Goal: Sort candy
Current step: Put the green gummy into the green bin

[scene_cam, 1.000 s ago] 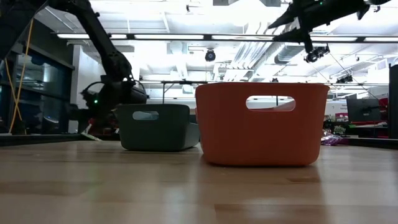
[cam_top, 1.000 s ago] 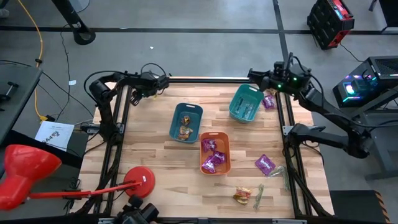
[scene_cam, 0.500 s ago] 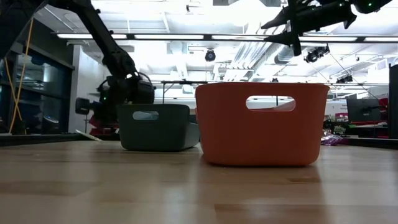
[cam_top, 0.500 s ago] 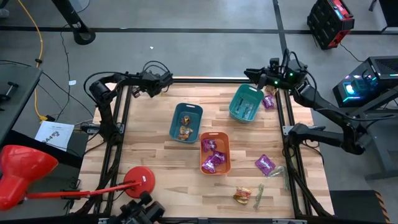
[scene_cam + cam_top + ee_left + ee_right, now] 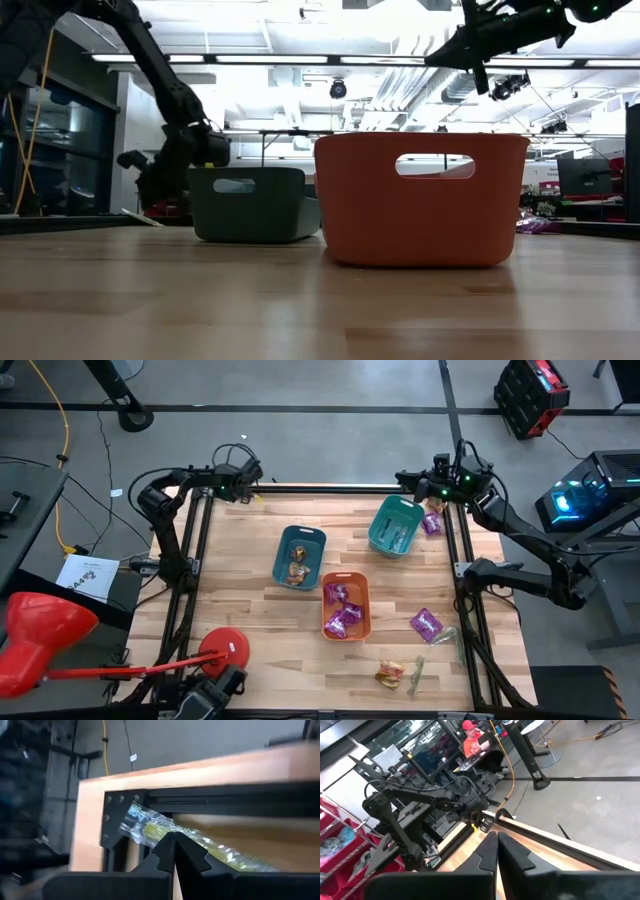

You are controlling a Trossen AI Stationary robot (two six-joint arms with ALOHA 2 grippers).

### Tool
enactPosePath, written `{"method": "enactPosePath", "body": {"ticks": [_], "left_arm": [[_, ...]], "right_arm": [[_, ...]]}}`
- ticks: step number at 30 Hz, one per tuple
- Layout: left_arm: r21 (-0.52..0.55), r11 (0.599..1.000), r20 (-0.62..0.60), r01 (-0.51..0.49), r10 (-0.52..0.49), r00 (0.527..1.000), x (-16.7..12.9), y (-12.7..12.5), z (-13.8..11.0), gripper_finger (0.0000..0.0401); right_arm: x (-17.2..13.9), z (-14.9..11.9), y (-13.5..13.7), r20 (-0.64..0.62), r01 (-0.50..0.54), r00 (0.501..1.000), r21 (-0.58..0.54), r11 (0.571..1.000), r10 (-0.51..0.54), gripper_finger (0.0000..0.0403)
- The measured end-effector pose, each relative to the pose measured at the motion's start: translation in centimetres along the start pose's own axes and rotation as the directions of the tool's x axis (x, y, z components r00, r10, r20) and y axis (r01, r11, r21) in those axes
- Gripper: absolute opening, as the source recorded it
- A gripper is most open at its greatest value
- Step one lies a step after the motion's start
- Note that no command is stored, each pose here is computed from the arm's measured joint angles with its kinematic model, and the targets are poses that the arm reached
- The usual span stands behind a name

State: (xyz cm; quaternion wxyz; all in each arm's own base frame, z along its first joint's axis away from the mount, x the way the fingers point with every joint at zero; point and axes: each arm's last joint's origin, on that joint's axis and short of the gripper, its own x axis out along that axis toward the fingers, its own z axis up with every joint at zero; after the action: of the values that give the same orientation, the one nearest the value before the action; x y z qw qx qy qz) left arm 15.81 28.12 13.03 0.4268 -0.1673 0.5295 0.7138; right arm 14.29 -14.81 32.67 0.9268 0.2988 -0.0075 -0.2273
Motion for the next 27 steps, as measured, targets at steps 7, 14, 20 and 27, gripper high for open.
{"method": "enactPosePath", "body": {"ticks": [7,14,20,27], "left_arm": [[0.088,0.995,-0.007,-0.038,0.038,0.999,0.3,0.4,-0.1,0.0000],[0.134,0.988,-0.068,0.080,-0.071,0.995,0.9,0.8,0.5,0.0000],[0.139,0.985,-0.086,0.102,-0.090,0.992,1.9,0.4,0.6,0.0000],[0.113,0.975,-0.123,0.191,-0.177,0.977,2.3,0.5,1.0,0.0000]], "right_arm": [[0.0,0.0,0.0,0.000,-0.001,1.000,-0.003,1.000,0.001,0.0001],[0.0,0.0,0.0,-0.005,-0.010,1.000,-0.001,1.000,0.010,0.0001],[0.0,0.0,0.1,-0.007,-0.015,1.000,0.018,1.000,0.015,0.0000],[0.0,0.0,0.1,-0.018,-0.038,0.999,0.025,0.999,0.039,0.0000]]}}
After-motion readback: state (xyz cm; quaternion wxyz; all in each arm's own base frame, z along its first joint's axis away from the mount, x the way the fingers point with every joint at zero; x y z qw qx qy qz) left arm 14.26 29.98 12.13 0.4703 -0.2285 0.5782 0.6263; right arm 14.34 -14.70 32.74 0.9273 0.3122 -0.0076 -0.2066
